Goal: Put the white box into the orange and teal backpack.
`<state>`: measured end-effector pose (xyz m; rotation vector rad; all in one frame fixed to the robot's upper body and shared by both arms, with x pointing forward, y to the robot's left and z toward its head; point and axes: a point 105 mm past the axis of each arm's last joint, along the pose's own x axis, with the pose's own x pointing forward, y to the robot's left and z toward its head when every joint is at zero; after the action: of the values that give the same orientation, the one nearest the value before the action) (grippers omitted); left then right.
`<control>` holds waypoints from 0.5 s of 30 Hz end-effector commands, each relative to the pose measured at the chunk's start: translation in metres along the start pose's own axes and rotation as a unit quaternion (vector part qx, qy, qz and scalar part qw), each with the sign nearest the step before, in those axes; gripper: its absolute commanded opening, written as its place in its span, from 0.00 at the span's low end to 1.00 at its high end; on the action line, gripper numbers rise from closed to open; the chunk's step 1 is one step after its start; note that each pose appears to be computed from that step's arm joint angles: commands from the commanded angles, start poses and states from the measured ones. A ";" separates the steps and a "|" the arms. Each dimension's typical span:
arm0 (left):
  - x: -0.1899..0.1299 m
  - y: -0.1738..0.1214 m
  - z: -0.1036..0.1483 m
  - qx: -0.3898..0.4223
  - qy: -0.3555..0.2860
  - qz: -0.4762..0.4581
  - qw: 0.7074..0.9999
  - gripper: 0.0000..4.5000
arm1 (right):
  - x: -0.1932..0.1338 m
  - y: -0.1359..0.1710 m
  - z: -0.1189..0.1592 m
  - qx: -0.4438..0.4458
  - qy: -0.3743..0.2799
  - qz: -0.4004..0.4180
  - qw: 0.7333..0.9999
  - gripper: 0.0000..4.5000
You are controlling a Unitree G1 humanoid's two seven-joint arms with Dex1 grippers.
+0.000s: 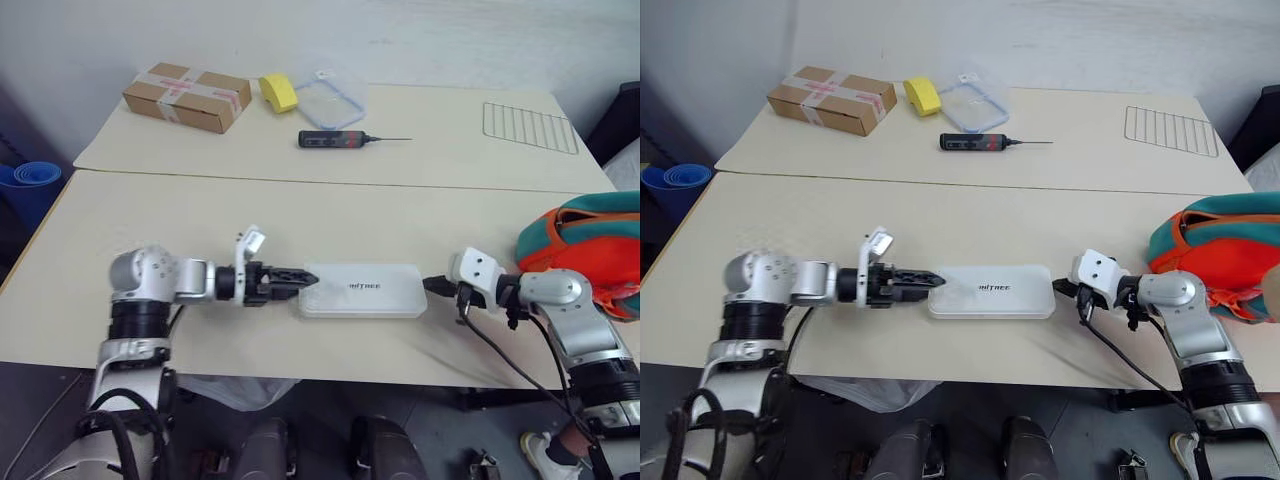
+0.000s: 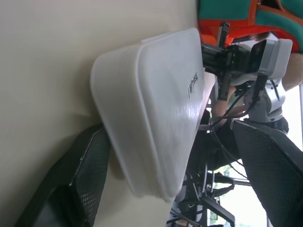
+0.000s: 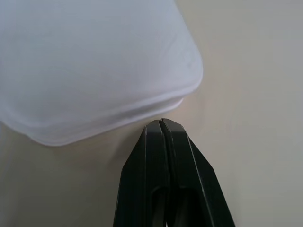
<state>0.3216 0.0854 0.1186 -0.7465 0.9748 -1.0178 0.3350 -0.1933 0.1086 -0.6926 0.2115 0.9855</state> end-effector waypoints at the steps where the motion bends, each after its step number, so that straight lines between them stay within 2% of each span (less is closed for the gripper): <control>1: 0.009 0.007 -0.005 -0.021 0.011 0.016 1.000 0.93 | 0.009 0.007 0.006 -0.008 -0.011 0.012 1.000 0.00; 5: 0.018 0.002 -0.007 -0.026 0.012 -0.008 1.000 0.93 | 0.012 0.009 0.010 -0.010 -0.025 0.007 1.000 0.00; 8: 0.021 -0.001 -0.008 -0.028 0.006 -0.020 0.999 0.81 | 0.012 0.010 0.010 -0.008 -0.026 0.001 1.000 0.00; 10: 0.021 -0.001 -0.008 -0.028 0.001 -0.022 0.999 0.67 | 0.009 0.009 0.007 -0.005 -0.025 -0.009 1.000 0.00; 13: 0.017 -0.005 -0.008 -0.018 -0.009 -0.036 0.999 0.47 | -0.006 0.006 0.013 0.030 -0.074 -0.043 0.996 0.00; 15: 0.013 -0.013 -0.004 0.002 -0.030 -0.065 0.997 0.36 | -0.017 0.016 0.009 0.046 -0.080 -0.041 0.995 0.12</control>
<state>0.3161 0.0666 0.1171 -0.8484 0.9404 -1.0774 0.3191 -0.1918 0.1016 -0.5543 0.1467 0.9422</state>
